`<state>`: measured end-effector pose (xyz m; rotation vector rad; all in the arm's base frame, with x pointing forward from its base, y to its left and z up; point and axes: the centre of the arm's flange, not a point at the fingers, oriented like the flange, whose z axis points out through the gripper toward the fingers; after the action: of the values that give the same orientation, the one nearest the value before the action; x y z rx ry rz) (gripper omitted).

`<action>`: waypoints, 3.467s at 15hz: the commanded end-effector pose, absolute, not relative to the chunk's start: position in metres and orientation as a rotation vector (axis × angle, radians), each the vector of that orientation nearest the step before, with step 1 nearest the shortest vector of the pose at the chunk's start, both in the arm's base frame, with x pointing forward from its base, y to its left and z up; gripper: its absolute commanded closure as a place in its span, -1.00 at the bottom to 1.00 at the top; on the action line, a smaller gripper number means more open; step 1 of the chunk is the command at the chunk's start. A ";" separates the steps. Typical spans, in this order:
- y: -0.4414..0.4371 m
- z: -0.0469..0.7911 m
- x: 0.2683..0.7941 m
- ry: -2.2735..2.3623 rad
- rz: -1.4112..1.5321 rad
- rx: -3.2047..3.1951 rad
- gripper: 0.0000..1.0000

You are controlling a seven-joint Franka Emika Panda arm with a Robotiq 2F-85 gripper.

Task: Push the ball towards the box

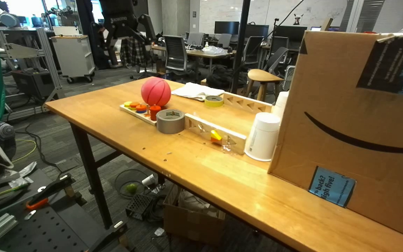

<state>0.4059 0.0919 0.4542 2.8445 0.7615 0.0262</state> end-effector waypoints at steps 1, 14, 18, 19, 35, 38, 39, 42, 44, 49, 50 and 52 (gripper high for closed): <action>0.151 0.464 0.415 0.892 0.088 2.842 -1.00; 0.341 0.432 0.459 1.315 0.035 2.706 -1.00; 0.358 0.417 0.504 1.329 0.007 2.698 -1.00; 0.359 0.408 0.514 1.330 -0.022 2.719 -1.00; 0.314 0.343 0.578 1.179 -0.146 2.849 -1.00; 0.301 0.325 0.581 1.139 -0.191 2.862 -1.00; 0.296 0.321 0.583 1.129 -0.198 2.863 -1.00; 0.271 0.326 0.598 1.088 -0.166 2.822 -1.00; 0.225 0.360 0.621 0.985 -0.078 2.733 -1.00; 0.111 0.448 0.646 0.730 0.109 2.582 -1.00; 0.099 0.459 0.645 0.705 0.133 2.561 -1.00; 0.098 0.455 0.635 0.727 0.122 2.577 -1.00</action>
<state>0.6513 0.0992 0.4470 2.5869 0.7345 0.0879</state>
